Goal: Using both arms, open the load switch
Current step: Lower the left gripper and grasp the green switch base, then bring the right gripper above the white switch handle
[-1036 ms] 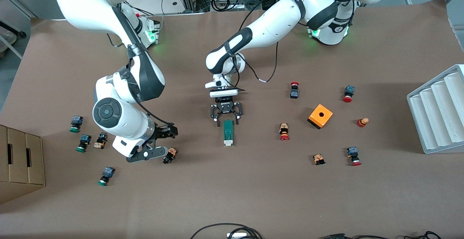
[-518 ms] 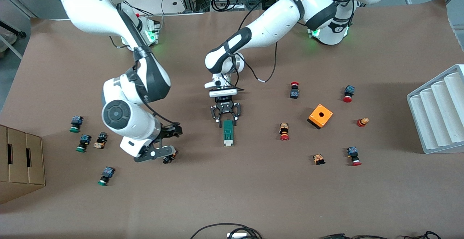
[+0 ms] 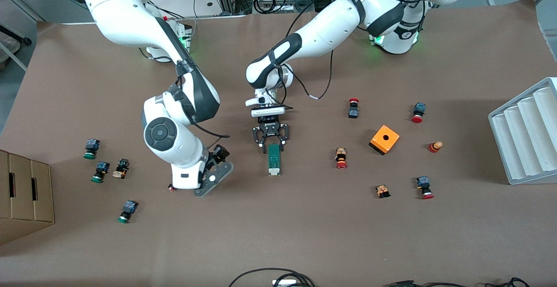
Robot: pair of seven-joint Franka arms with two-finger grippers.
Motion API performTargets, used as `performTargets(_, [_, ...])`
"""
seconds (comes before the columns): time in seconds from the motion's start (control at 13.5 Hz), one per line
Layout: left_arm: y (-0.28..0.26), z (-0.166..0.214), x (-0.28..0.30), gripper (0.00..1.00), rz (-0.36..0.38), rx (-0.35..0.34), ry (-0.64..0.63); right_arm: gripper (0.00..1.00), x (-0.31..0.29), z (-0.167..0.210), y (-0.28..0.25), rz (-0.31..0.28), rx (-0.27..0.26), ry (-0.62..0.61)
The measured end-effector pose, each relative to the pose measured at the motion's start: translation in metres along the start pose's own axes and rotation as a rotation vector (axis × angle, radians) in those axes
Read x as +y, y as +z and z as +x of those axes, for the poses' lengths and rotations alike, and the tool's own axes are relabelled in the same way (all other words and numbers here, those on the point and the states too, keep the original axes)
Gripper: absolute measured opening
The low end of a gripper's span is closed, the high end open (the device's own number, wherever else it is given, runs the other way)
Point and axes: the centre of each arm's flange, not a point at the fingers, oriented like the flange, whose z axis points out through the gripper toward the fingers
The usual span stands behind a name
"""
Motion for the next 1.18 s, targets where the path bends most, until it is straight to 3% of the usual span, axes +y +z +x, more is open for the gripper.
performTargets(0.52, [0.000, 0.000, 0.000, 0.73, 0.000, 0.000, -0.007, 1.00, -0.045, 0.028, 0.030, -0.040, 0.069, -0.212])
performTargets(1.18, [0.000, 0.000, 0.000, 0.73, 0.000, 0.000, -0.007, 1.00, -0.093, 0.049, 0.059, -0.049, 0.054, -0.373])
